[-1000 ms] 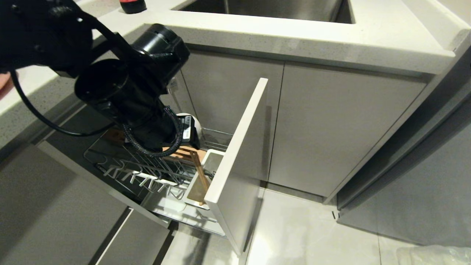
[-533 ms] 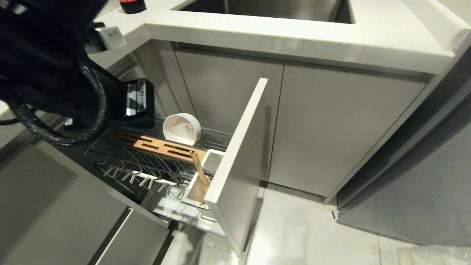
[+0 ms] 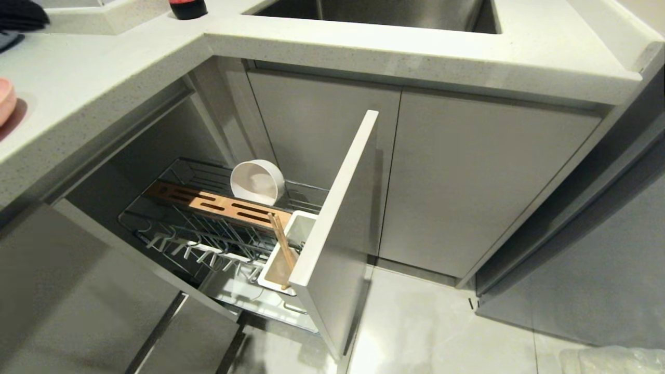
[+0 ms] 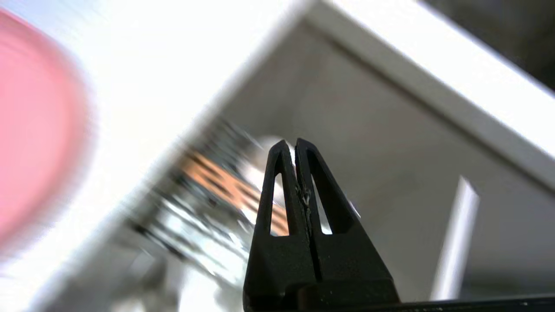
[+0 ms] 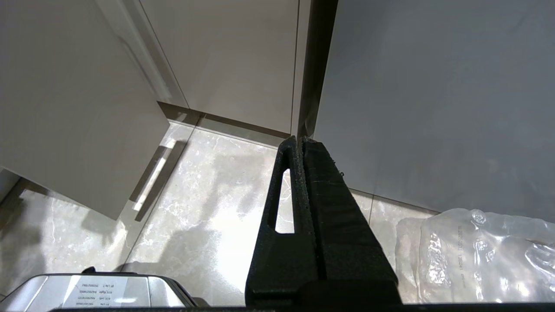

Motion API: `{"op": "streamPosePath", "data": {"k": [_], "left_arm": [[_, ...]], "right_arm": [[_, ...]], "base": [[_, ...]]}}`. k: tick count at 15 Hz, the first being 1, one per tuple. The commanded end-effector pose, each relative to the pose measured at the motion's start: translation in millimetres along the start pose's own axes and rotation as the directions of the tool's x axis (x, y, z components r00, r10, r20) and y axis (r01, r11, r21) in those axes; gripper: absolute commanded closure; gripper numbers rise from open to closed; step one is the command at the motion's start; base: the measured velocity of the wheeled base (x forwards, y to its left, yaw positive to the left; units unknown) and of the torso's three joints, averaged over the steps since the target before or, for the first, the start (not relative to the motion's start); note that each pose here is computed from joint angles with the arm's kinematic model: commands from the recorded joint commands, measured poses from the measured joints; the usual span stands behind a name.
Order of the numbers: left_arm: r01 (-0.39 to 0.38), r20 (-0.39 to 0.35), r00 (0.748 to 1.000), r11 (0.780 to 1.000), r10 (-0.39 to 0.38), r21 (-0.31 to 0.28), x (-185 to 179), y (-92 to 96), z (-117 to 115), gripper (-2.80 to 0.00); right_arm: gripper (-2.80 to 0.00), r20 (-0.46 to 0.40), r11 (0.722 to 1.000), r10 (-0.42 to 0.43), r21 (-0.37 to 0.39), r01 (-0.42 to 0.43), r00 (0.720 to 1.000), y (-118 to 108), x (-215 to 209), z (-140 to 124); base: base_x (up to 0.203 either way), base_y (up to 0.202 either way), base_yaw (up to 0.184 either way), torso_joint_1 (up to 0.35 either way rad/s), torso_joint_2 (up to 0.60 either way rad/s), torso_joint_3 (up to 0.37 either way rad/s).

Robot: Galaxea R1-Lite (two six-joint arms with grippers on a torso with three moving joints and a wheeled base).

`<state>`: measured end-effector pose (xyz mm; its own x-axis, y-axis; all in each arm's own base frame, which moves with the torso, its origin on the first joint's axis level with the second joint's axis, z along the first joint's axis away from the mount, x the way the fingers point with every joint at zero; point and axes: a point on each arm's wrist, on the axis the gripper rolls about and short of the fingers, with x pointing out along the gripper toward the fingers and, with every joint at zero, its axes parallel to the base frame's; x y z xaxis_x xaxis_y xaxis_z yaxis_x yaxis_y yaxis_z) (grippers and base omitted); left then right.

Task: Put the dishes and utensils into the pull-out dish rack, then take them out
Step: Pick up the plate and place it in the cupboard

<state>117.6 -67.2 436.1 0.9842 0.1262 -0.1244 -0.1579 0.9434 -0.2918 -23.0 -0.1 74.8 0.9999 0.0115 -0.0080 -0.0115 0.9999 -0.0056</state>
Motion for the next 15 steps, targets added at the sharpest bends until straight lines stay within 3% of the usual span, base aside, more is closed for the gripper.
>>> {"op": "streamPosePath", "data": {"k": [1, 3, 5, 8, 11, 15], "left_arm": [[-0.068, 0.080, 0.995, 0.998, 0.068, 0.000, -7, 15.3, 13, 0.00], [-0.199, 0.144, 0.972, 0.977, 0.187, 0.074, -3, 28.7, 22, 0.00], [-0.305, 0.175, 0.945, 0.939, 0.276, 0.161, 2, 40.7, 27, 0.00], [-0.357, 0.156, 0.932, 0.906, 0.328, 0.227, 17, 56.0, 30, 0.00], [-0.273, 0.015, 0.960, 0.923, 0.280, 0.271, 30, 69.6, 21, 0.00], [-0.237, -0.061, 0.965, 0.950, 0.254, 0.205, 31, 85.2, 20, 0.00]], "right_arm": [[0.00, 0.000, 1.000, 0.001, -0.001, -0.001, 1.000, 0, 0, 0], [0.00, 0.000, 1.000, 0.001, -0.001, -0.001, 1.000, 0, 0, 0], [0.00, -0.001, 1.000, 0.001, -0.001, -0.001, 1.000, 0, 0, 0], [0.00, 0.000, 1.000, 0.001, -0.001, -0.001, 1.000, 0, 0, 0], [0.00, -0.034, 1.000, 0.001, 0.000, -0.001, 0.999, 0, 3, 1], [0.00, 0.000, 1.000, 0.001, -0.001, -0.001, 1.000, 0, 0, 0]], "base": [[0.000, 0.000, 0.000, 0.000, 0.00, 0.000], [0.000, 0.000, 0.000, 0.000, 0.00, 0.000], [0.000, 0.000, 0.000, 0.000, 0.00, 0.000], [0.000, 0.000, 0.000, 0.000, 0.00, 0.000], [0.000, 0.000, 0.000, 0.000, 0.00, 0.000], [0.000, 0.000, 0.000, 0.000, 0.00, 0.000]]}}
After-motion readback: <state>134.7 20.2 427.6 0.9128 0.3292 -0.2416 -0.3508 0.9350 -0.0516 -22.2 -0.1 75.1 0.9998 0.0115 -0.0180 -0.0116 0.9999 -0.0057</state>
